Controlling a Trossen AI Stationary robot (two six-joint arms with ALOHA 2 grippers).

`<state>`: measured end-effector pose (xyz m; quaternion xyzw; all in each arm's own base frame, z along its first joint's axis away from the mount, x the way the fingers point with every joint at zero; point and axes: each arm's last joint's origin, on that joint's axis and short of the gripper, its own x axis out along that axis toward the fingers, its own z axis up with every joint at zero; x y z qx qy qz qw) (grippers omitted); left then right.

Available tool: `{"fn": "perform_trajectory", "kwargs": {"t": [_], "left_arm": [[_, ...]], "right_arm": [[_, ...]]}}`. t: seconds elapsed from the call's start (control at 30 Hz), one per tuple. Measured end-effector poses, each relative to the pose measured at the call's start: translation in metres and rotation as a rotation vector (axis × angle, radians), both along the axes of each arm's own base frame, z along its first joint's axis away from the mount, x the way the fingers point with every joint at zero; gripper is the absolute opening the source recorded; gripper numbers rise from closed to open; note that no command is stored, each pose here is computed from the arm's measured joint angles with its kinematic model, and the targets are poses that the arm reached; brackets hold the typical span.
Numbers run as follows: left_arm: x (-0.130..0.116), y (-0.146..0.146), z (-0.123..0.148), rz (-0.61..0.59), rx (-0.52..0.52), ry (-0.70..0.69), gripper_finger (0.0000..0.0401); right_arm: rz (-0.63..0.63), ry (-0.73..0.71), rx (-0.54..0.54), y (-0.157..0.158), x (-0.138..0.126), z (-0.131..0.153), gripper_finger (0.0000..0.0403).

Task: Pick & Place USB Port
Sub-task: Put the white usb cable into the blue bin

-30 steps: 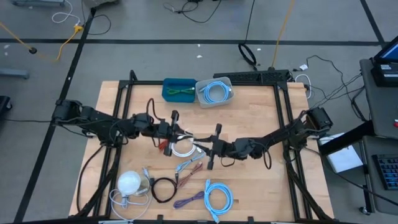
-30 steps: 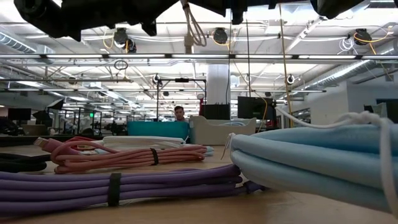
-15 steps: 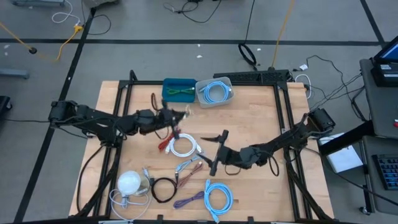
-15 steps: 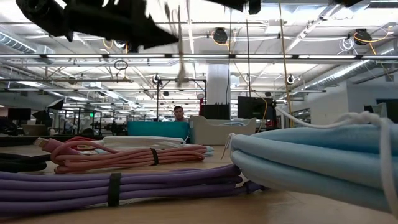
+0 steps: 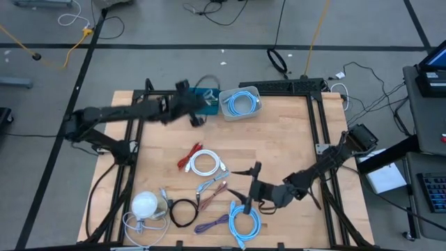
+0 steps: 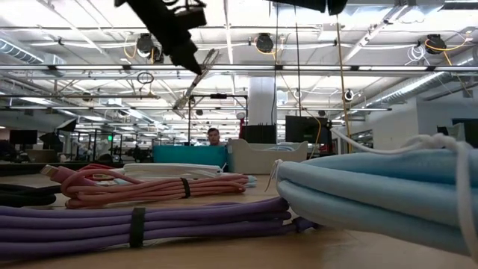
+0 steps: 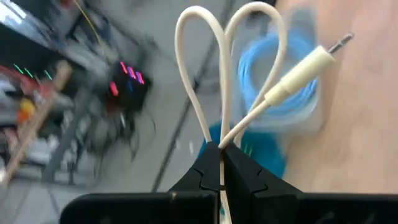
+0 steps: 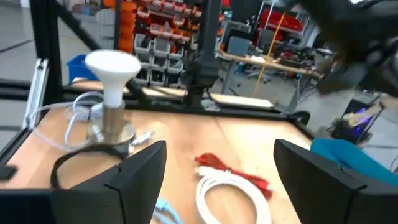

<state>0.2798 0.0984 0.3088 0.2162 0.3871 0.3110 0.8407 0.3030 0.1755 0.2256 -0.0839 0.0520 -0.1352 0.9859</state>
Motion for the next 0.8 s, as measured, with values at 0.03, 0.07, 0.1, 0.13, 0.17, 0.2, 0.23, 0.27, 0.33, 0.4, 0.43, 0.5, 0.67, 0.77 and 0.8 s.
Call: {"fn": "perform_trajectory", "kwargs": {"t": [0.03, 0.07, 0.1, 0.13, 0.17, 0.2, 0.23, 0.27, 0.33, 0.4, 0.43, 0.5, 0.67, 0.77, 0.8], "left_arm": [[0.0, 0.011, 0.006, 0.022, -0.024, 0.043, 0.0003], [0.002, 0.023, 0.012, 0.038, -0.047, 0.066, 0.0003], [0.003, 0.033, 0.016, 0.054, -0.072, 0.091, 0.0003], [0.002, 0.043, 0.019, 0.068, -0.099, 0.122, 0.0003], [0.003, 0.052, 0.022, 0.071, -0.124, 0.15, 0.0003], [0.005, 0.06, 0.025, 0.073, -0.137, 0.16, 0.0003], [0.007, 0.068, 0.027, 0.07, -0.153, 0.172, 0.0002], [0.008, 0.075, 0.026, 0.061, -0.174, 0.2, 0.0002], [0.011, 0.085, 0.02, 0.009, -0.225, 0.274, 0.0002], [0.016, 0.092, 0.011, -0.056, -0.275, 0.345, 0.0002], [0.016, 0.095, 0.005, -0.074, -0.299, 0.39, 0.0002], [0.019, 0.104, -0.011, -0.087, -0.343, 0.472, 0.0002], [0.018, 0.124, -0.043, -0.08, -0.451, 0.572, 0.0002], [0.022, 0.128, -0.052, -0.106, -0.457, 0.587, 0.0002], [0.024, 0.129, -0.054, -0.118, -0.452, 0.578, 0.0002]], "right_arm": [[0.003, 0.011, -0.001, 0.001, -0.001, -0.001, 0.0287], [0.006, 0.017, 0.002, 0.002, -0.002, -0.002, 0.0287], [0.009, 0.021, 0.004, 0.003, -0.002, -0.003, 0.0287], [0.011, 0.024, 0.002, 0.004, -0.003, -0.003, 0.0287], [0.014, 0.026, 0.001, 0.004, -0.003, -0.003, 0.0287], [0.015, 0.027, 0.0, 0.005, -0.003, -0.003, 0.0287], [0.016, 0.027, 0.0, 0.005, -0.003, -0.003, 0.0287], [0.016, 0.027, 0.003, 0.005, -0.004, -0.004, 0.0287], [0.015, 0.03, 0.014, 0.005, -0.004, -0.005, 0.0285], [0.013, 0.038, 0.013, 0.004, -0.005, -0.008, 0.0284], [0.012, 0.04, 0.012, 0.003, -0.005, -0.009, 0.0284], [0.011, 0.039, 0.019, 0.003, -0.006, -0.01, 0.0284], [0.008, 0.041, 0.019, 0.002, -0.006, -0.011, 0.0283], [0.002, 0.041, 0.019, 0.0, -0.004, -0.011, 0.0283], [0.0, 0.041, 0.019, -0.001, -0.004, -0.011, 0.0283]]}}
